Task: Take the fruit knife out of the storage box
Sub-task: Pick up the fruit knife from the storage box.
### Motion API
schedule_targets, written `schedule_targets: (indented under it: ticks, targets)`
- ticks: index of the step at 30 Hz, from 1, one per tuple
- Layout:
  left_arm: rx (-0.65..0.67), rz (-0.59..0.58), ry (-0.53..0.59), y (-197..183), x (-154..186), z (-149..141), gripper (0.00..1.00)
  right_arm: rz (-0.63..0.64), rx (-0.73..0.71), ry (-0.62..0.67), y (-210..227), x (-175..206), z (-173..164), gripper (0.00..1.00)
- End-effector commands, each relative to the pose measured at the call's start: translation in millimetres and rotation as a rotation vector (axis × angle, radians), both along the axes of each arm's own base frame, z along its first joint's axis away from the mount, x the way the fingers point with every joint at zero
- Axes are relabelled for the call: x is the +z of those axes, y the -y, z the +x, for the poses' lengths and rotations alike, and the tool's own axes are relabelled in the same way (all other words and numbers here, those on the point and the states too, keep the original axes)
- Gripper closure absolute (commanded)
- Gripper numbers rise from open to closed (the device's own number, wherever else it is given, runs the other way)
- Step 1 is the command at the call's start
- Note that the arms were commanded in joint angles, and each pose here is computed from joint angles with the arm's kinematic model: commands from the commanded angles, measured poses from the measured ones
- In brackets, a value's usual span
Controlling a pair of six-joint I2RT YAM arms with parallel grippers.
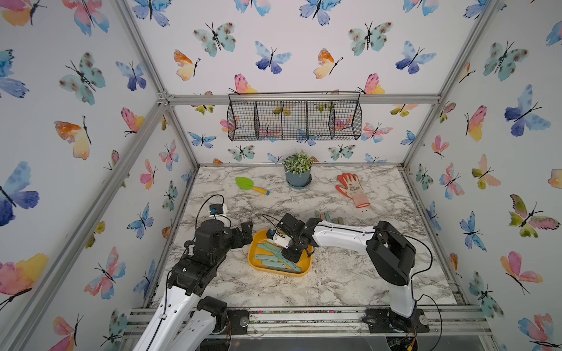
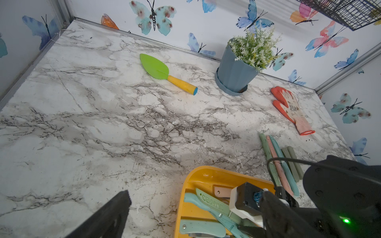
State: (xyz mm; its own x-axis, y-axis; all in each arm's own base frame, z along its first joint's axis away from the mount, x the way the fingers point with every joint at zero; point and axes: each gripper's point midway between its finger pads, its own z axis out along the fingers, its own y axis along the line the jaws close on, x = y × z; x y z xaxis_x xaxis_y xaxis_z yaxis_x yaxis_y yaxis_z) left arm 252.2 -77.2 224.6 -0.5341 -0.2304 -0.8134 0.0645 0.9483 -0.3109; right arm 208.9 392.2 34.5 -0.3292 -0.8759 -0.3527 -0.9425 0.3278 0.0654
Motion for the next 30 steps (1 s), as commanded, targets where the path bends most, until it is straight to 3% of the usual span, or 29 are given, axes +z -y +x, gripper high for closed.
schedule_targets:
  ticks: [1, 8, 22, 30]
  targets:
    - [0.016, 0.01, 0.012, -4.4, 1.7, -0.5, 0.02, -0.016, -0.002, -0.028, 1.8, -11.0, -5.6, 0.74]
    - [0.015, 0.01, 0.009, -4.1, 1.2, -0.2, 0.01, 0.013, -0.007, -0.008, -1.2, 2.5, -2.9, 0.81]
    - [0.012, 0.01, 0.007, -3.4, 0.8, -0.2, 0.01, 0.108, -0.057, 0.052, 0.0, 54.6, 2.0, 0.83]
    - [-0.06, -0.017, 0.021, 9.1, 3.2, -2.5, 0.02, 0.229, -0.307, 0.12, 39.9, 106.9, 45.0, 0.84]
